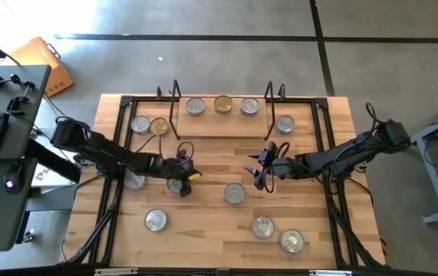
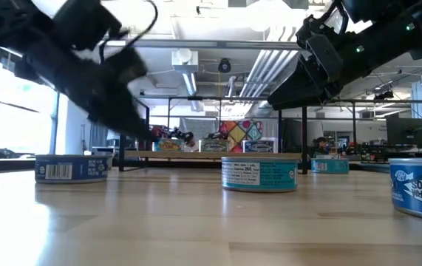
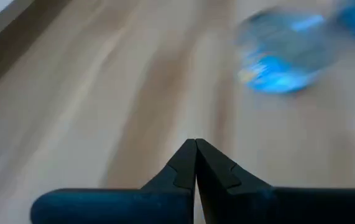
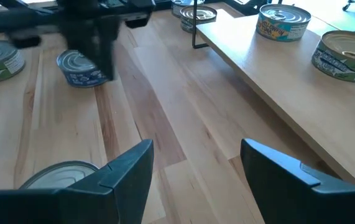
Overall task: Stack canned seafood by type on shelf
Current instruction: Put the blue tuna can on the shelf aligned with the other blue tuna can
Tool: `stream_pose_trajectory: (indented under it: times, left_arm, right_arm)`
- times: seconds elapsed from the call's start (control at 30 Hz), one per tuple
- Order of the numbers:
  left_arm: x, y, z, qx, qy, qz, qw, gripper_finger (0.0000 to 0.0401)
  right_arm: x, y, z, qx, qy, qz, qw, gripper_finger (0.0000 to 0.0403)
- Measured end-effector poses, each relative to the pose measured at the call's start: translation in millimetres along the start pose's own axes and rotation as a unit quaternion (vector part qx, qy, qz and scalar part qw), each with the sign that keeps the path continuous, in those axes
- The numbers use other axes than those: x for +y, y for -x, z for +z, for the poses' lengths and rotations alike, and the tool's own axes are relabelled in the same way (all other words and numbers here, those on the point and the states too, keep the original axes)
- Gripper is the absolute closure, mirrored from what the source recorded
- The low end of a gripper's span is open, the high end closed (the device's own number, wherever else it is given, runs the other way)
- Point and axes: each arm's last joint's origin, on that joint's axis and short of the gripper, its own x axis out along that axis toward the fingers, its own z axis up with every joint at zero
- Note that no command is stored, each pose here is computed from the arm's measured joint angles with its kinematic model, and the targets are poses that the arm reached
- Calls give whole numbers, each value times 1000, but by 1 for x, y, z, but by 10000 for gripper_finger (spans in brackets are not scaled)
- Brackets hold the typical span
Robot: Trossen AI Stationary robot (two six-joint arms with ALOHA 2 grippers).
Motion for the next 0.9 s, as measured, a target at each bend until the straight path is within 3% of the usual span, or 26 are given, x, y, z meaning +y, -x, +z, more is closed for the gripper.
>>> stream_pose_trajectory:
  times: [0.1,0.27,0.43,0.57,0.67,0.77,0.83,0.9]
  left_arm:
    - [-16,3,12,-21,-53,-60,997,401]
    - [-41,23,18,59,-93,-62,992,401]
    - [-43,51,8,199,-20,54,978,401]
    - [-34,72,-1,263,35,176,948,401]
    - [-26,80,-12,284,110,253,918,401]
    - [-27,75,-26,318,174,213,907,401]
    - [-33,66,-34,309,201,136,919,401]
    - [-42,55,-35,258,204,43,943,401]
  right_arm:
    - [0,0,0,0,0,0,1000,167]
    - [0,0,0,0,-1,0,1000,167]
    - [0,0,0,1,-1,0,1000,167]
    - [0,0,0,1,0,0,1000,167]
    - [0,0,0,1,0,0,1000,167]
    - [0,0,0,1,1,0,1000,167]
    - [0,0,0,1,3,0,1000,167]
    - [0,0,0,0,4,0,1000,167]
